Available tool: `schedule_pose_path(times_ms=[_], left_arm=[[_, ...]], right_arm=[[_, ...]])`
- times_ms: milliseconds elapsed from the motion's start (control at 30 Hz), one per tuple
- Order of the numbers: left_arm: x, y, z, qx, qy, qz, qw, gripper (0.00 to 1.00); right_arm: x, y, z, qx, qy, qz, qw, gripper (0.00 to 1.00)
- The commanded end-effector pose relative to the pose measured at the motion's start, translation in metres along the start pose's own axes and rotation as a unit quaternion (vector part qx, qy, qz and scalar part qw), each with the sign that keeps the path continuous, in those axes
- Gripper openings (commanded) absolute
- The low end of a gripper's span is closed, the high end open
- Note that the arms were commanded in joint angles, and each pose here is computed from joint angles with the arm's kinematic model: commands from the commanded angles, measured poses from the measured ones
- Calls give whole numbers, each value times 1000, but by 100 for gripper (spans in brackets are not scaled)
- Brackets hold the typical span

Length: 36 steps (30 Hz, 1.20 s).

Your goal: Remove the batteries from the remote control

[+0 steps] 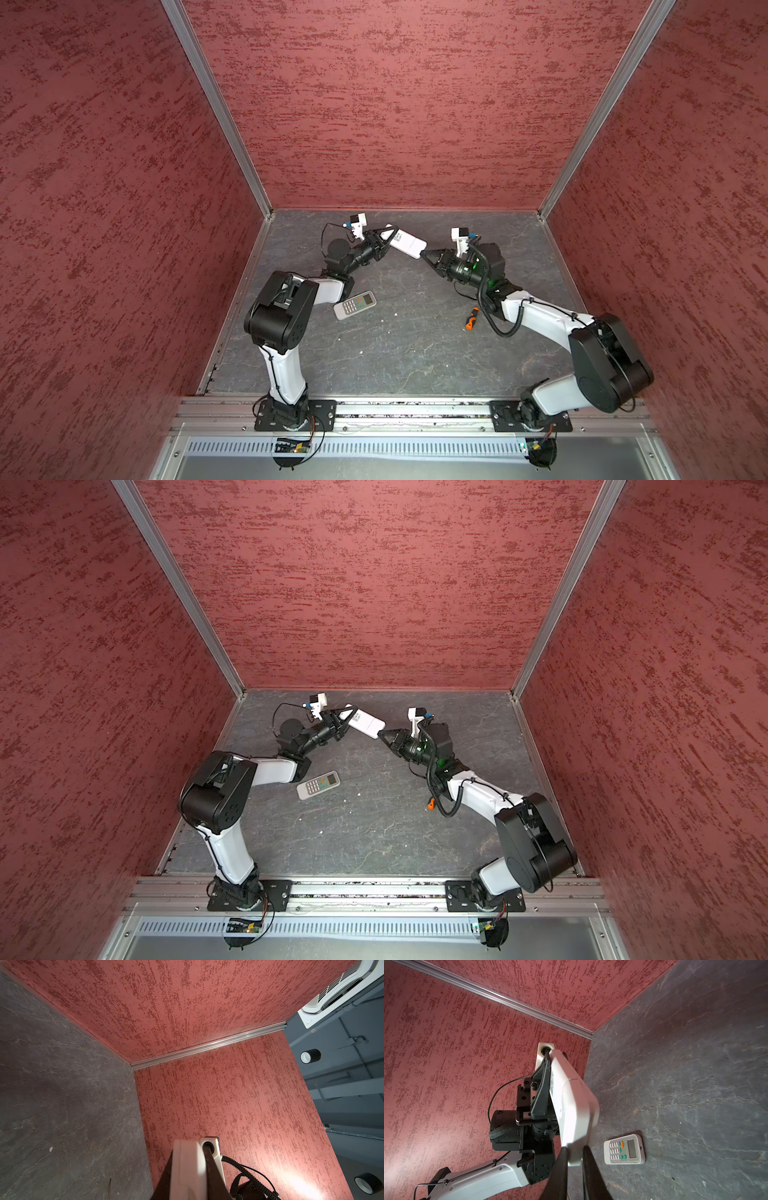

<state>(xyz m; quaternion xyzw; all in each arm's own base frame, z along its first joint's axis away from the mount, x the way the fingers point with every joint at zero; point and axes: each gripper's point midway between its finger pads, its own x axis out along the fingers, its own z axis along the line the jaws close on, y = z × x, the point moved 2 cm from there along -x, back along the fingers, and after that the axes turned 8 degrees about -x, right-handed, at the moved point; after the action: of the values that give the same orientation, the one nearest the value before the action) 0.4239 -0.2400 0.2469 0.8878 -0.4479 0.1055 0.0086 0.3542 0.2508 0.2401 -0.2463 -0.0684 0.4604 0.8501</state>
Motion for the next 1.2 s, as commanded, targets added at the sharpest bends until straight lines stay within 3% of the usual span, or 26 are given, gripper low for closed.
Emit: schedule_pose_path(times_ms=[0,300,1167], left_arm=[[4,2,-19,21,30,14,999,0],[6,8,-14,23,23,22,999,0],[-2,11,-2,24,1,22,999,0]], right_arm=[[-4,-9,16,-18,-21,-10,1000,15],[-1,-16,34,-32,-52,-12,998,23],[-2,-22,37,-45,-47,-15,998,21]])
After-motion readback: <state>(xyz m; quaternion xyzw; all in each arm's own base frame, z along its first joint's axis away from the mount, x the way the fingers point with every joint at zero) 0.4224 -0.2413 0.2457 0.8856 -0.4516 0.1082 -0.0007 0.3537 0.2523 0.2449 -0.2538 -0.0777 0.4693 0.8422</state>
